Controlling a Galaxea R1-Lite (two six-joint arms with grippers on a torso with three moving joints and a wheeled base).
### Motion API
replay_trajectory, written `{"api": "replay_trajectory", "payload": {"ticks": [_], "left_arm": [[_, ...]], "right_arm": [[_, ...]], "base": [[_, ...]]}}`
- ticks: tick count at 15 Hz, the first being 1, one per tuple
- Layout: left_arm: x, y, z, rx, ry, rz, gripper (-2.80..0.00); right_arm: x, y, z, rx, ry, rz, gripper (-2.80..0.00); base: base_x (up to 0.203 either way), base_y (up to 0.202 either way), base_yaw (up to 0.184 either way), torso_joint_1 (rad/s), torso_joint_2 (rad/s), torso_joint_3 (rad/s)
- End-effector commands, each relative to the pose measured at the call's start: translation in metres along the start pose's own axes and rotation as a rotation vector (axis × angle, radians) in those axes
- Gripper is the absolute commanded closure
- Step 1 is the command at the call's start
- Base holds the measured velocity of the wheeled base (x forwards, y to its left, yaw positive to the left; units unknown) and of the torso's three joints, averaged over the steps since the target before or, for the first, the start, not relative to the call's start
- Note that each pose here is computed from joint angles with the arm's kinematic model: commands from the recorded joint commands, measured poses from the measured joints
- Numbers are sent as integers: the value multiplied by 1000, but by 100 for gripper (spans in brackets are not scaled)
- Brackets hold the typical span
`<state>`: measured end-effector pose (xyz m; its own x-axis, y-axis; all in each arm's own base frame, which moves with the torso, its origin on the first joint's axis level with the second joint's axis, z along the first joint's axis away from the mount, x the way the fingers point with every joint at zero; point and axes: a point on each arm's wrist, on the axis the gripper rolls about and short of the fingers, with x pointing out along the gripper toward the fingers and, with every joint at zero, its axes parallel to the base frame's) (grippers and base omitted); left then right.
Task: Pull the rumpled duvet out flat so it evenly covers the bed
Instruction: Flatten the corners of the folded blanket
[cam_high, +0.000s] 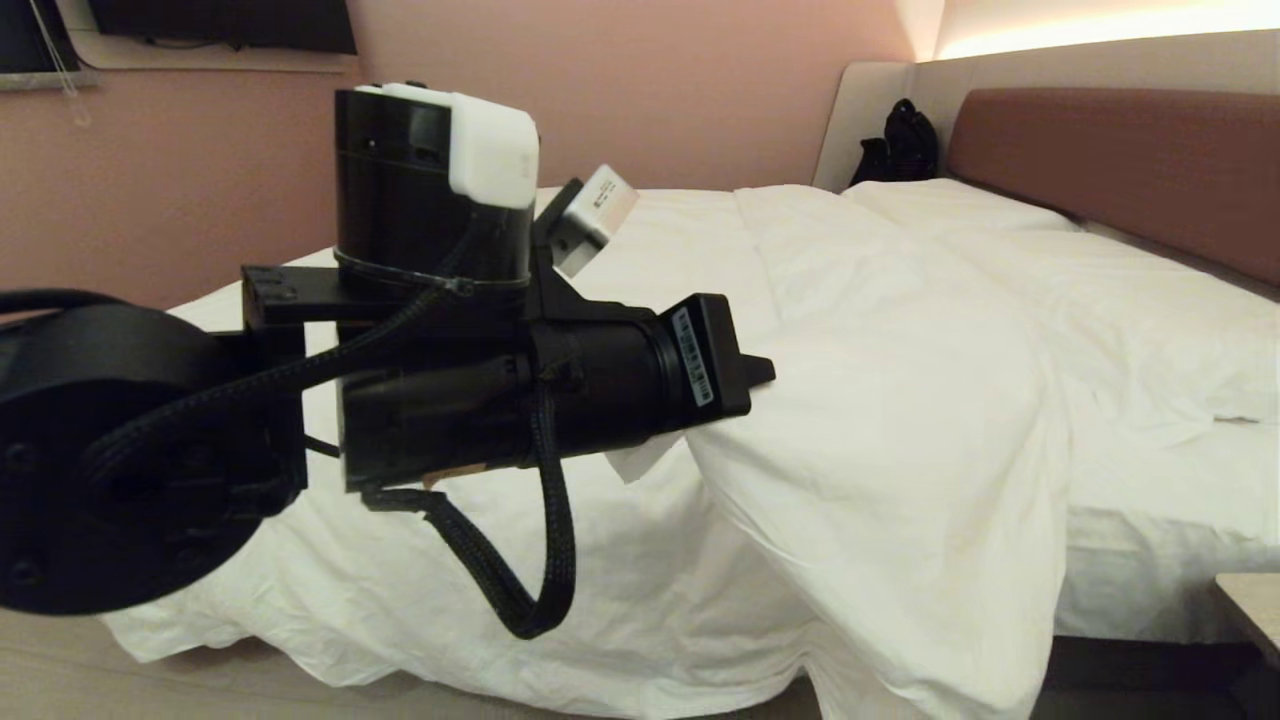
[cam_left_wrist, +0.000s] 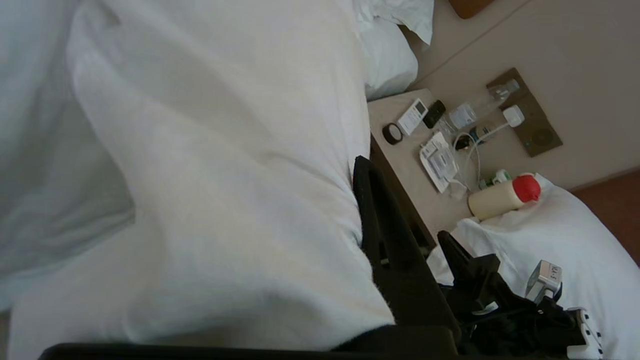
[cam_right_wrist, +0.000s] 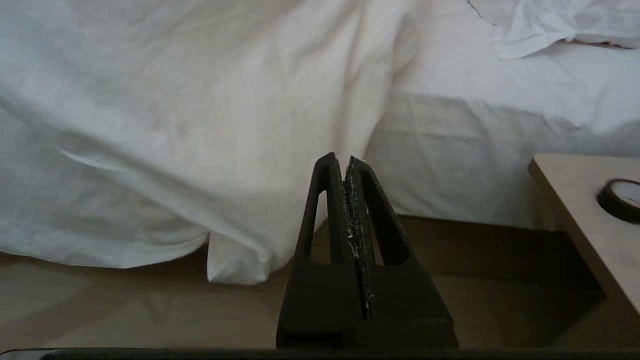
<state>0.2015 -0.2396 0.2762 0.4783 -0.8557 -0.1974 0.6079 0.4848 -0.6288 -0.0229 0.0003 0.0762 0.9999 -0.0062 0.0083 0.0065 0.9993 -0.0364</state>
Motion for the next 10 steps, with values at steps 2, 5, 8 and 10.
{"api": "replay_trajectory", "payload": {"ticks": [2, 5, 8, 10], "left_arm": [[3, 3, -3, -7, 7, 4, 0], [12, 12, -10, -7, 2, 11, 0], [16, 11, -7, -23, -43, -35, 0], [16, 11, -8, -22, -44, -35, 0]], "right_arm": [[0, 0, 0, 0, 2, 1, 0], [0, 0, 0, 0, 2, 2, 0], [0, 0, 0, 0, 2, 0, 0], [0, 0, 0, 0, 2, 0, 0]], "base": [[-61, 0, 1, -1, 3, 1], [0, 0, 0, 0, 0, 0], [0, 0, 0, 0, 0, 0], [0, 0, 0, 0, 0, 0]]}}
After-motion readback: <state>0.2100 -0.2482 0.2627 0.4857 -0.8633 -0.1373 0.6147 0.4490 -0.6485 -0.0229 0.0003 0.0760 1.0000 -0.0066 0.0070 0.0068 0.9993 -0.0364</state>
